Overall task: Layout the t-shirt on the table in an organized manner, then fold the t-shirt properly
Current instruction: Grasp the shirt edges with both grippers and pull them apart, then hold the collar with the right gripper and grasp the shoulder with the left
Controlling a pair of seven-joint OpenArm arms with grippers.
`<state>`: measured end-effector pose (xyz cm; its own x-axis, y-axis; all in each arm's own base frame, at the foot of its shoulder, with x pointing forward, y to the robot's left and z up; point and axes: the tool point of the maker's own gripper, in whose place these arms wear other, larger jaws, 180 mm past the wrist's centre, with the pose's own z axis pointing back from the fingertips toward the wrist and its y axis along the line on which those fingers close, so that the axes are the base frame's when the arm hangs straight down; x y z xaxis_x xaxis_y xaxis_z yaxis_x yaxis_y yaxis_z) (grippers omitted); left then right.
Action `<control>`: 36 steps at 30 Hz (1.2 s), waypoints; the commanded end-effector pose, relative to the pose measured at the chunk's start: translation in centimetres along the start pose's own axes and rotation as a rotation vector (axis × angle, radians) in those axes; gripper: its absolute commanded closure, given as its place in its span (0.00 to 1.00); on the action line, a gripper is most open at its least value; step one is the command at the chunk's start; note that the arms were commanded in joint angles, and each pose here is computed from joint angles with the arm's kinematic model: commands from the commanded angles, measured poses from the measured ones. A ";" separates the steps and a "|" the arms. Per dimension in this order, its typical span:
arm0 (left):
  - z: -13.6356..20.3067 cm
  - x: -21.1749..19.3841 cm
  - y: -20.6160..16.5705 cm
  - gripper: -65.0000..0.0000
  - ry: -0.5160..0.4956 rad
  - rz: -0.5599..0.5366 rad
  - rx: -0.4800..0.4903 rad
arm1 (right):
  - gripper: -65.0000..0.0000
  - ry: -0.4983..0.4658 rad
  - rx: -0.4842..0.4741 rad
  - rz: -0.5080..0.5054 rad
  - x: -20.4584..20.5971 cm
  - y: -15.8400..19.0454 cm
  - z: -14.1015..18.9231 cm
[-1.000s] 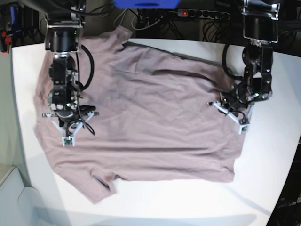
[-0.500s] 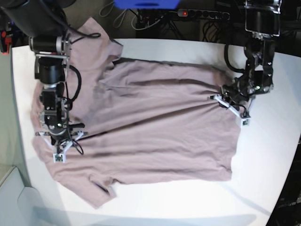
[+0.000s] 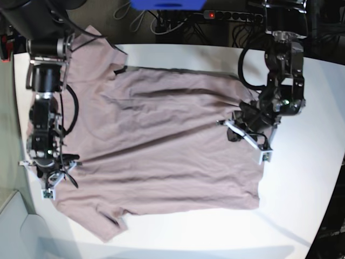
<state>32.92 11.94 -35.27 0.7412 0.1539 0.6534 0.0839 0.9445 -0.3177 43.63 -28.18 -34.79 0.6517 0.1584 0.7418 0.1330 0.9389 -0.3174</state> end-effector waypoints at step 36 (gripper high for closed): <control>-6.2 2.2 20.0 1.00 -0.080 0.286 0.388 | 1.00 0.282 0.023 0.031 -16.0 1.4 5.1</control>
<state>41.69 27.17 -43.74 0.6142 0.4451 0.6516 -0.3293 0.8950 -0.3008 31.07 -26.75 -43.29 0.7936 0.1095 0.5985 0.0930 0.9503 -0.2972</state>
